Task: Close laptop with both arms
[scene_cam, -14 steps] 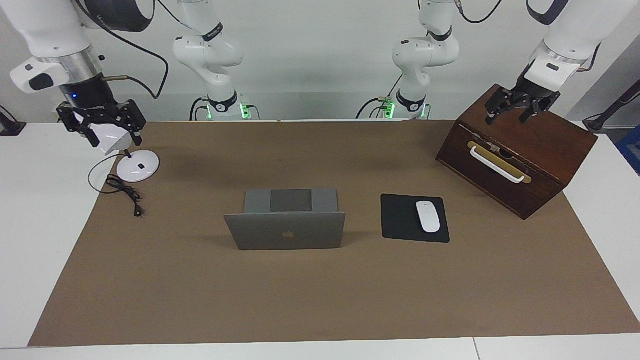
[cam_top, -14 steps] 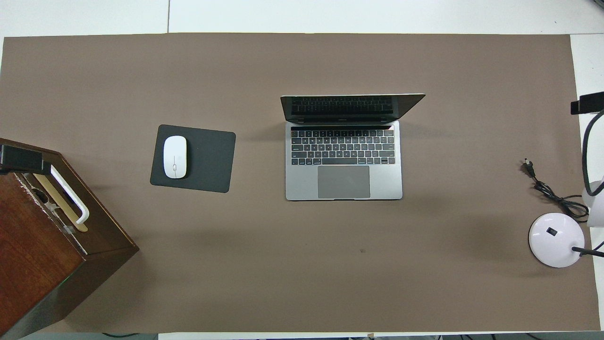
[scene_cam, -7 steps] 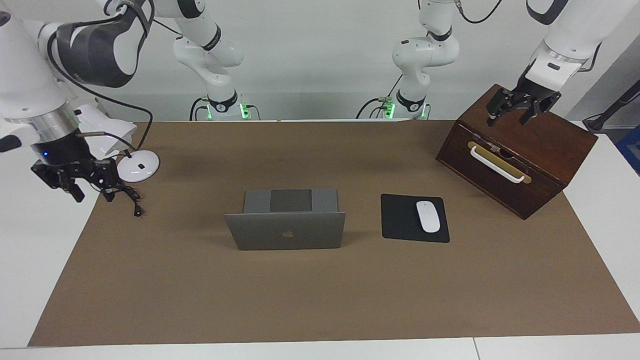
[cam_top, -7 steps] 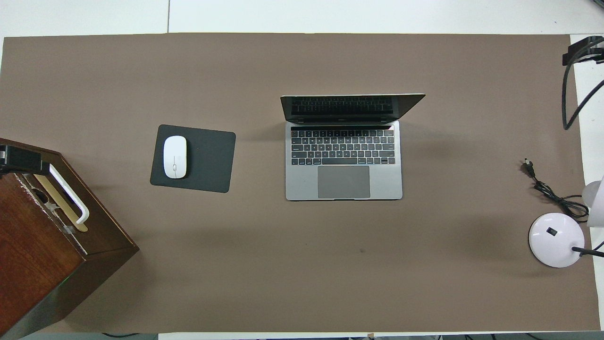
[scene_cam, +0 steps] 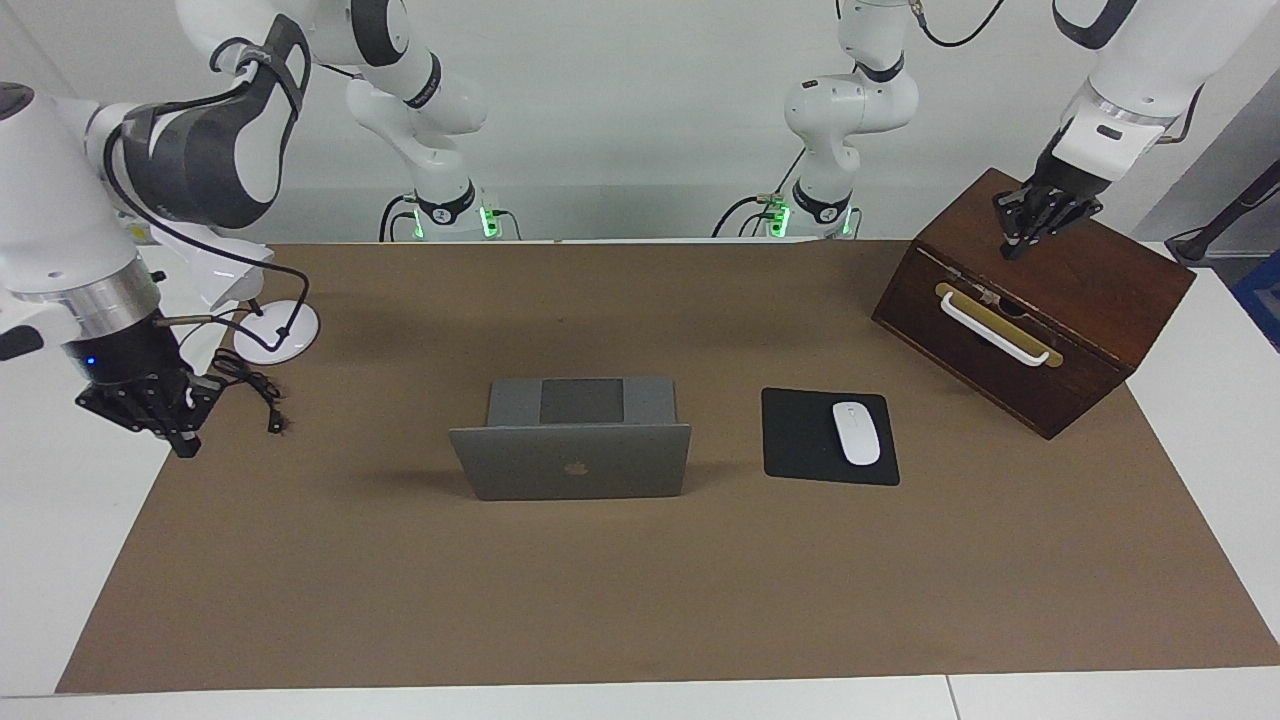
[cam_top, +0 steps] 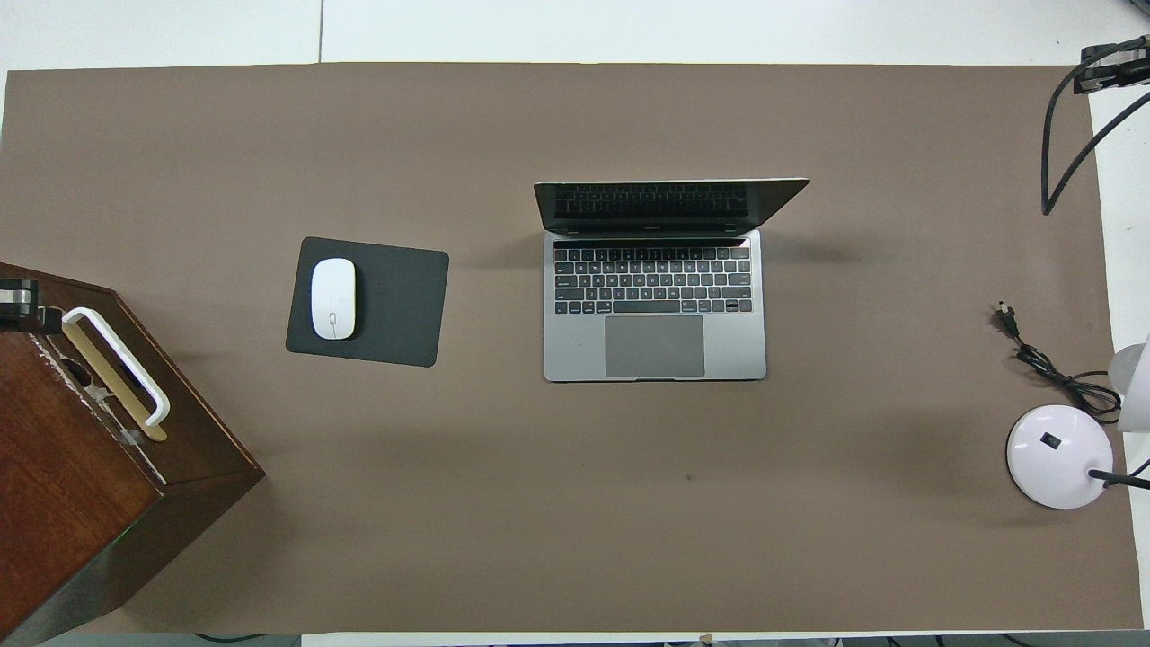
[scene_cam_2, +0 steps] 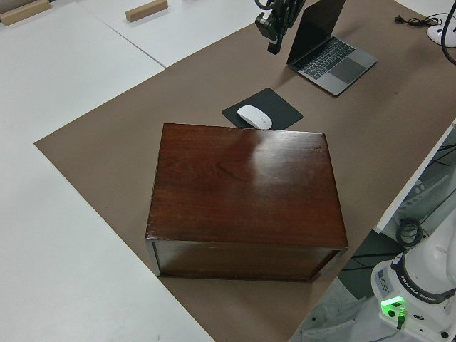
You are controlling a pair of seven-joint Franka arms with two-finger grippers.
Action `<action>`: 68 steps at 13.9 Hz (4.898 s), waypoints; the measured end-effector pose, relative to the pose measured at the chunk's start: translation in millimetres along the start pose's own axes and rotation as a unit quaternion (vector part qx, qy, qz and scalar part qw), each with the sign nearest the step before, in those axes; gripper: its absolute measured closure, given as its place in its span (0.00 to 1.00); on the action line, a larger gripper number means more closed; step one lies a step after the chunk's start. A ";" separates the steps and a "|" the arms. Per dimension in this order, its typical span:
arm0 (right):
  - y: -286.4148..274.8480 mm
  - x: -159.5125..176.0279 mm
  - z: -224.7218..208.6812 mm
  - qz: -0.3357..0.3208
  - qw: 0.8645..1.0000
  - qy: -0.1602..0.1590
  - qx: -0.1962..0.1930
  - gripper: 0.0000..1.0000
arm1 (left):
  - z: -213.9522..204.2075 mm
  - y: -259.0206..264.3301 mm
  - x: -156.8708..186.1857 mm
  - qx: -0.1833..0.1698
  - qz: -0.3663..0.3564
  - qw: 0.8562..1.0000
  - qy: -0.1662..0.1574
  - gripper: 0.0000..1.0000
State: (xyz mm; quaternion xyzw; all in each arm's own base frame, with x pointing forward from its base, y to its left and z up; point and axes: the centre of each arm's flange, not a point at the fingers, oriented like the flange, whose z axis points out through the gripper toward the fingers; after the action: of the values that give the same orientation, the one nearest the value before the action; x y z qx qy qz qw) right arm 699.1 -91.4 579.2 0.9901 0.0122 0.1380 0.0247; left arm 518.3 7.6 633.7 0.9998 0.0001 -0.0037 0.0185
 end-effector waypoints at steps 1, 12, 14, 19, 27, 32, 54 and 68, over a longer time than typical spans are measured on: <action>-0.2 1.3 -0.9 0.000 1.000 0.005 -0.001 0.99 | -0.3 2.4 0.4 -0.004 -0.001 1.000 0.002 0.99; -6.3 25.4 19.9 -0.017 0.999 0.032 -0.021 0.99 | 51.6 117.1 1.1 -0.084 0.065 0.989 0.104 0.99; -15.2 35.6 34.4 -0.016 0.999 0.036 -0.016 0.99 | 64.5 141.2 -10.3 -0.089 0.084 0.985 0.124 0.99; -73.1 54.2 63.5 0.017 0.998 0.055 -0.002 0.99 | 108.0 201.9 -41.8 -0.102 0.134 0.972 0.164 0.99; -188.2 57.6 80.5 0.064 0.995 0.072 0.003 0.99 | 179.4 256.7 -86.9 -0.114 0.187 0.949 0.225 0.99; -270.5 47.7 98.6 0.073 0.994 0.076 0.005 0.99 | 236.7 294.0 -98.7 -0.121 0.215 0.935 0.256 0.99; -350.7 0.0 107.9 0.124 0.988 -0.078 0.056 0.99 | 353.5 338.9 -105.4 -0.112 0.285 0.888 0.343 0.99; -340.4 -21.4 113.6 0.134 0.971 -0.186 0.069 0.99 | 380.6 342.6 -115.8 -0.107 0.297 0.889 0.332 0.99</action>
State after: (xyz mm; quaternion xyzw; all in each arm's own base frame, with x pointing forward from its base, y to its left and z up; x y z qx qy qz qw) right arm 703.7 242.6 446.4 0.9903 -0.1162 -0.0473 -0.0604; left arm 399.8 -348.8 266.9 0.8879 -0.2906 0.3343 0.1242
